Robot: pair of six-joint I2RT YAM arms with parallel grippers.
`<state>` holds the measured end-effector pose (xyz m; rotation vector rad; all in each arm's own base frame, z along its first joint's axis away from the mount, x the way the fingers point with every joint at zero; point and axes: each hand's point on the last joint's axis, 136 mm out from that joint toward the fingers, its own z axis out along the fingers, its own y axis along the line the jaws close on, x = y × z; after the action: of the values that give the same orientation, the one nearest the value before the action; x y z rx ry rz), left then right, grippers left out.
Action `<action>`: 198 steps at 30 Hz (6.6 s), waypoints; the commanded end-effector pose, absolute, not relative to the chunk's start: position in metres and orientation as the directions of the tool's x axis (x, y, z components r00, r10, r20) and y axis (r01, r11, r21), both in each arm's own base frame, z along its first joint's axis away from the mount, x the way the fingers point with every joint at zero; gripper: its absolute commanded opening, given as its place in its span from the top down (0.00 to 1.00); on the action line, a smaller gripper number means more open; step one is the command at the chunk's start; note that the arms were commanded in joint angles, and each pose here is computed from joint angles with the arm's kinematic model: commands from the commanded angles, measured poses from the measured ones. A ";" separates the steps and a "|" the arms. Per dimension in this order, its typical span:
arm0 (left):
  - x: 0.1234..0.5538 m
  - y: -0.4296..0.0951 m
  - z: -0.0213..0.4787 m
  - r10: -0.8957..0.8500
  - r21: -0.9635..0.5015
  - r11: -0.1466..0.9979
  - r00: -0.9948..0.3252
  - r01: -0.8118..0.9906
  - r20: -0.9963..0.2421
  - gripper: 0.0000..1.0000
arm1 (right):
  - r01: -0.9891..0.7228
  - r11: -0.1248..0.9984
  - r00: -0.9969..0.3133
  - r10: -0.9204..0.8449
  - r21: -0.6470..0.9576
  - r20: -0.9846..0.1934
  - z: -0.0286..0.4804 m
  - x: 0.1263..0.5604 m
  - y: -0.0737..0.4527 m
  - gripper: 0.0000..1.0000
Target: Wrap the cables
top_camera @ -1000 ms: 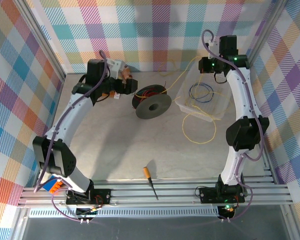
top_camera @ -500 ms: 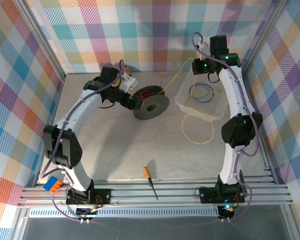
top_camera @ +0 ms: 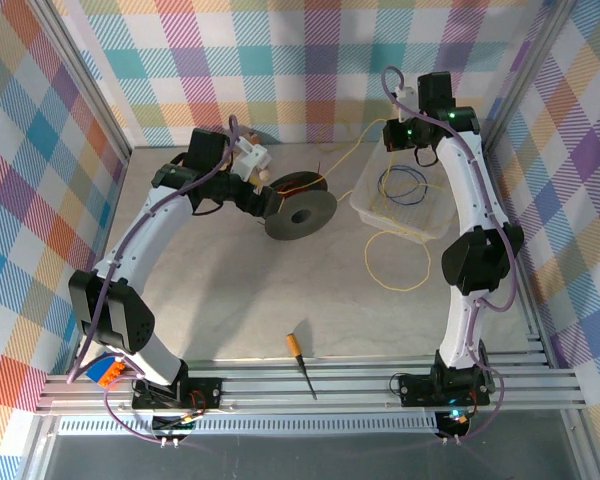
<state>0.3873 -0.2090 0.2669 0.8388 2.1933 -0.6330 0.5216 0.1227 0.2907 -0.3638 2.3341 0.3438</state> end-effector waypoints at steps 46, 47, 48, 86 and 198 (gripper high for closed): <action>0.462 -0.225 0.240 0.537 -0.222 0.595 -0.587 0.773 -0.606 0.14 | -0.413 0.899 -0.502 -0.355 -0.141 -0.789 0.320 0.556 0.113 1.00; 0.461 -0.225 0.238 0.543 -0.223 0.593 -0.589 0.774 -0.599 0.14 | -0.411 0.900 -0.501 -0.353 -0.142 -0.790 0.321 0.557 0.112 1.00; 0.459 -0.225 0.237 0.546 -0.226 0.592 -0.591 0.774 -0.594 0.14 | -0.413 0.900 -0.502 -0.354 -0.141 -0.790 0.321 0.557 0.113 1.00; 0.451 -0.219 0.199 0.613 -0.279 0.569 -0.625 0.773 -0.483 0.30 | -0.429 0.892 -0.529 -0.376 -0.143 -0.760 0.300 0.563 0.120 1.00; 0.472 -0.134 0.229 0.015 0.150 0.975 -0.622 -0.165 -0.783 1.00 | -0.863 0.404 -0.499 -0.598 0.302 -0.627 0.123 0.316 0.296 0.38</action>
<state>0.4712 -0.1390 0.2151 -0.0718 2.2669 0.2516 0.3350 0.2923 0.1152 -1.2450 2.1671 0.7286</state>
